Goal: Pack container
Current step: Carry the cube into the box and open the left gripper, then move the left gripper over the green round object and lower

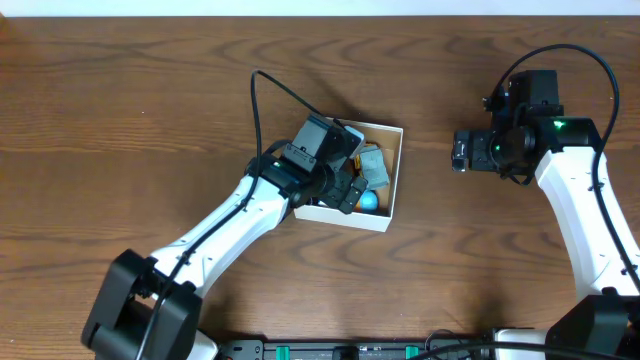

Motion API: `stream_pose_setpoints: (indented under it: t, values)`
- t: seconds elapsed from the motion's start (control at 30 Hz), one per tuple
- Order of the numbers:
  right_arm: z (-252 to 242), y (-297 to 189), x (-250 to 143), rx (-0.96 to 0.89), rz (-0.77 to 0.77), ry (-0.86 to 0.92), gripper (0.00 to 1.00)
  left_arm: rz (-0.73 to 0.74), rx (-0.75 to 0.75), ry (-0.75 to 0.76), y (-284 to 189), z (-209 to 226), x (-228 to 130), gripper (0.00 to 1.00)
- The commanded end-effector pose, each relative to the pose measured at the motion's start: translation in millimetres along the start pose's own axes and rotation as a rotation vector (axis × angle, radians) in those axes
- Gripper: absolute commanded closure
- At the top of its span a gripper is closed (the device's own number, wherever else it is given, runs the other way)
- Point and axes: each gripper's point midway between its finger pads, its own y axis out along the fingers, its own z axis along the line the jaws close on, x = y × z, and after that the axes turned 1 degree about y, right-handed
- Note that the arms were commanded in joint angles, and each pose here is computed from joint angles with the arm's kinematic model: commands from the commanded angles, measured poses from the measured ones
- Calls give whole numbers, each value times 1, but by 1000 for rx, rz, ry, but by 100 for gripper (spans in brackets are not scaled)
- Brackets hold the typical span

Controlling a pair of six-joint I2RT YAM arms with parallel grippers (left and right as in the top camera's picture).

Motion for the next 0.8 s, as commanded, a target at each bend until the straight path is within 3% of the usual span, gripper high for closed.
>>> stream_pose_setpoints:
  t: [0.0, 0.13, 0.33, 0.57, 0.77]
  values:
    - [1, 0, 1, 6, 0, -23, 1, -80, -1, 21, -23, -4, 19, 2]
    - [0, 0, 0, 6, 4, -30, 1, -122, 18, -8, -45, 5, 26, 2]
    - [0, 0, 0, 5, 5, -34, 1, -146, 108, -215, -86, 49, 16, 2]
    - [0, 0, 0, 5, 6, -52, 1, -177, 328, -616, -144, 138, -25, 2]
    - [1, 0, 0, 6, 2, -52, 1, -31, 391, -888, -141, 169, -87, 2]
